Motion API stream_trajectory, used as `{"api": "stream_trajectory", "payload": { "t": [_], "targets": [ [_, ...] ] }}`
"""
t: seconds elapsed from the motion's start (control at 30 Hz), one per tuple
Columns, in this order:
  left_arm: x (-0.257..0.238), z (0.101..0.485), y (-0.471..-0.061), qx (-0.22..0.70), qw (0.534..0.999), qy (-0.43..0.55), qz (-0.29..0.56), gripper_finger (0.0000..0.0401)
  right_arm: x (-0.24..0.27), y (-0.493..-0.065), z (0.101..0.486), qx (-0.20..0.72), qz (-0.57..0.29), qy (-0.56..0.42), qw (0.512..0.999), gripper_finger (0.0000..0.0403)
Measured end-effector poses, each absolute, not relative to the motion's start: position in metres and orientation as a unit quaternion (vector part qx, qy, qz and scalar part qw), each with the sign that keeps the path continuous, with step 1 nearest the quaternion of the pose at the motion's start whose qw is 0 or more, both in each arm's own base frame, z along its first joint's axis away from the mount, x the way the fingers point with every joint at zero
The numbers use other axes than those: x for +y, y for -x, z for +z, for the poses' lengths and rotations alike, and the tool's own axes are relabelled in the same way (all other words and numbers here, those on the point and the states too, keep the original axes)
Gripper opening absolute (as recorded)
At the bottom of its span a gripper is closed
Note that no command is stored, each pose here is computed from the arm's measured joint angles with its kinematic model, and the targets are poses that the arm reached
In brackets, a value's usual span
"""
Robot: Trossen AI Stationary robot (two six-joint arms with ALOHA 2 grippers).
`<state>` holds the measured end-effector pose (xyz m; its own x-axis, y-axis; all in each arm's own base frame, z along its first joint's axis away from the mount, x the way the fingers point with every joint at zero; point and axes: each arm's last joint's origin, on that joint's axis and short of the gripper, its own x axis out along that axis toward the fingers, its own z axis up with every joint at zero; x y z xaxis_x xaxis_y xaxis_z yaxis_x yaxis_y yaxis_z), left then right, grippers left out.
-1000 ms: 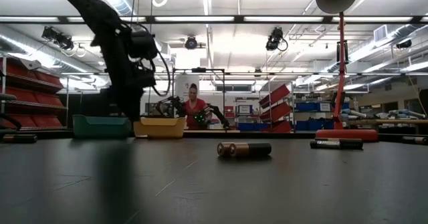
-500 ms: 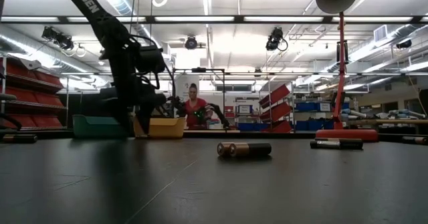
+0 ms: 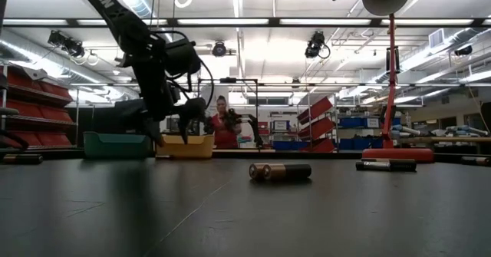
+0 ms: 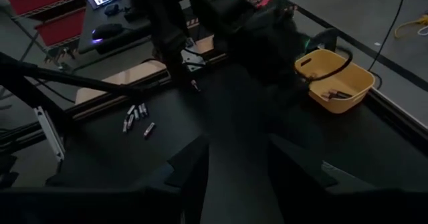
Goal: Sort batteries
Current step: Put the silver battery into the blue bin
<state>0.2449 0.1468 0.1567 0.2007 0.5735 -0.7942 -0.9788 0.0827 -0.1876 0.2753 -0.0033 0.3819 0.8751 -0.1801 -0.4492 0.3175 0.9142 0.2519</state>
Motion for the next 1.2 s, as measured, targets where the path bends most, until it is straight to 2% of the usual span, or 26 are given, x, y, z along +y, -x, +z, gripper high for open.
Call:
{"api": "stream_trajectory", "payload": {
  "t": [0.27, 0.47, 0.9, 1.2],
  "targets": [
    [0.127, 0.135, -0.234, 0.279, 0.663, 0.361, 0.594, 0.0295, -0.007, -0.275, 0.382, 0.215, -0.13, -0.15, 0.956, 0.0158],
    [0.13, 0.124, -0.231, 0.221, 0.68, 0.374, 0.591, 0.0295, -0.011, -0.275, 0.382, 0.215, -0.132, -0.145, 0.957, 0.0158],
    [0.141, 0.109, -0.244, 0.241, 0.67, 0.335, 0.617, 0.0295, -0.011, -0.275, 0.382, 0.216, -0.128, -0.15, 0.956, 0.0158],
    [0.145, 0.104, -0.251, 0.279, 0.65, 0.317, 0.632, 0.0252, -0.011, -0.275, 0.382, 0.215, -0.13, -0.159, 0.955, 0.0158]
  ]
}}
